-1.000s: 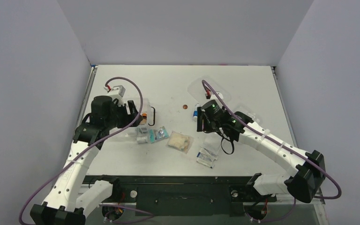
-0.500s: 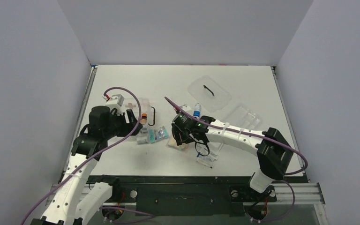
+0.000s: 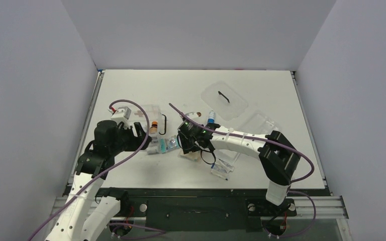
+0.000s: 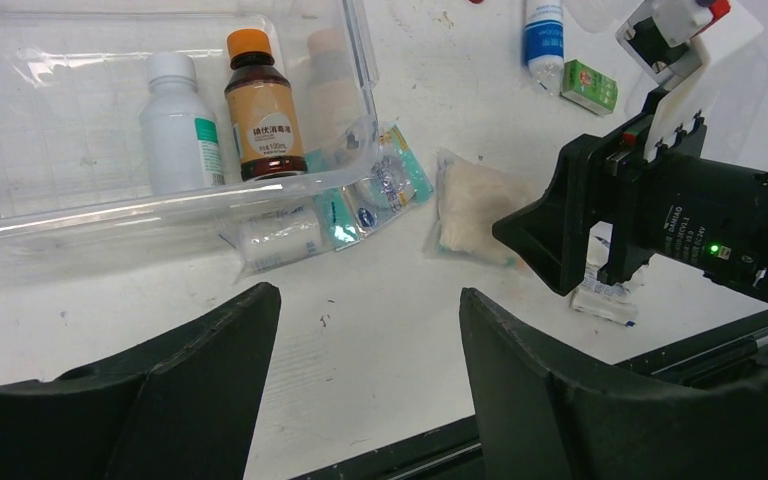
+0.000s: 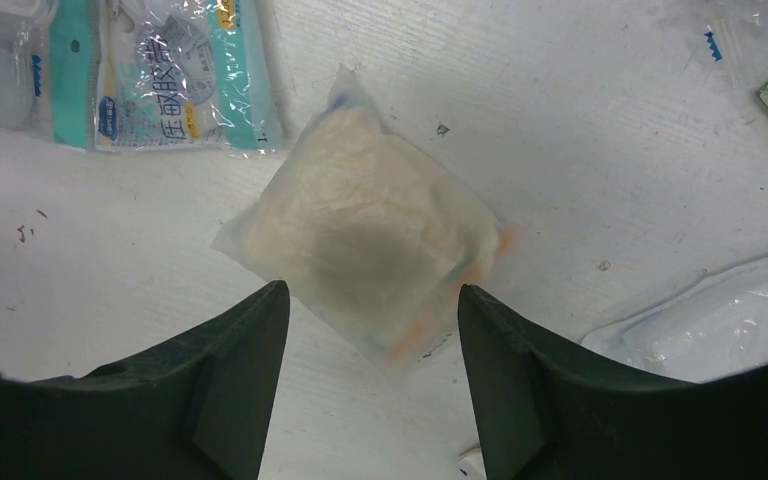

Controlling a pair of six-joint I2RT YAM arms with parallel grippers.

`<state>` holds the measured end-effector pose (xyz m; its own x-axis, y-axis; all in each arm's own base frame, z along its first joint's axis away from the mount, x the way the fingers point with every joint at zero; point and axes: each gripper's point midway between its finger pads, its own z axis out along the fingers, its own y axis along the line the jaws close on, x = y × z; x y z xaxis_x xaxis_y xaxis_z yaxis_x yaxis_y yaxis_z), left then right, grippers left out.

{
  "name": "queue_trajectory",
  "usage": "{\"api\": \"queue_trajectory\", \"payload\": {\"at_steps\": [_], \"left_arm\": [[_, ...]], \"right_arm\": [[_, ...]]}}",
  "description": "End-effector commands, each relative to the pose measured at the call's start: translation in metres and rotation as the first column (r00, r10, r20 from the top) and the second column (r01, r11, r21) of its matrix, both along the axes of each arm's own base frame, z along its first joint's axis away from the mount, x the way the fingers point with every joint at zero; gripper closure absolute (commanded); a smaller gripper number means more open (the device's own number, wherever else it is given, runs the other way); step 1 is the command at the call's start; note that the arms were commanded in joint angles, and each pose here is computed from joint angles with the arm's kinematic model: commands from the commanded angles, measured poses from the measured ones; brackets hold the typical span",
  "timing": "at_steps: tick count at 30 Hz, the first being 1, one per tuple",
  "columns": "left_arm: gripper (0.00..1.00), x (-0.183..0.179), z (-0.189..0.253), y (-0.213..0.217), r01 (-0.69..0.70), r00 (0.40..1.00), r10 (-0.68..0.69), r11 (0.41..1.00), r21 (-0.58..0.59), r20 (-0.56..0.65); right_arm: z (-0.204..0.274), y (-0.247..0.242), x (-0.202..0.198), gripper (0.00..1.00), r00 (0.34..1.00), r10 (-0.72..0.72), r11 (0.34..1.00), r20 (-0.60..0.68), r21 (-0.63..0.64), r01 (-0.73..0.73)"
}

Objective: Organize the medicine kit

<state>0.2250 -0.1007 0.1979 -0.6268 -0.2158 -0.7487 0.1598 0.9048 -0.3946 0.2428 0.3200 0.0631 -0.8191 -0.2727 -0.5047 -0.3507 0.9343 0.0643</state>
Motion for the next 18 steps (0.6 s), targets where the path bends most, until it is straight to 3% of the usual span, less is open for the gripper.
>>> {"api": "queue_trajectory", "payload": {"at_steps": [1, 13, 18], "left_arm": [[0.36, 0.007, 0.008, 0.0, -0.018, 0.998, 0.019, 1.0, -0.018, 0.054], [0.36, 0.009, 0.005, -0.003, -0.011, 0.998, 0.013, 0.999, -0.031, 0.062], [0.36, 0.008, 0.005, -0.003, -0.01, 0.998, 0.012, 0.999, -0.032, 0.066]], "right_arm": [[0.0, 0.01, 0.01, 0.42, 0.999, -0.028, 0.999, 0.026, 0.04, 0.027], [-0.036, 0.003, 0.002, 0.52, 0.999, -0.036, 0.999, -0.024, -0.006, 0.036], [-0.047, -0.001, -0.002, 0.69, 0.998, -0.035, 0.999, -0.044, -0.021, 0.034]]}}
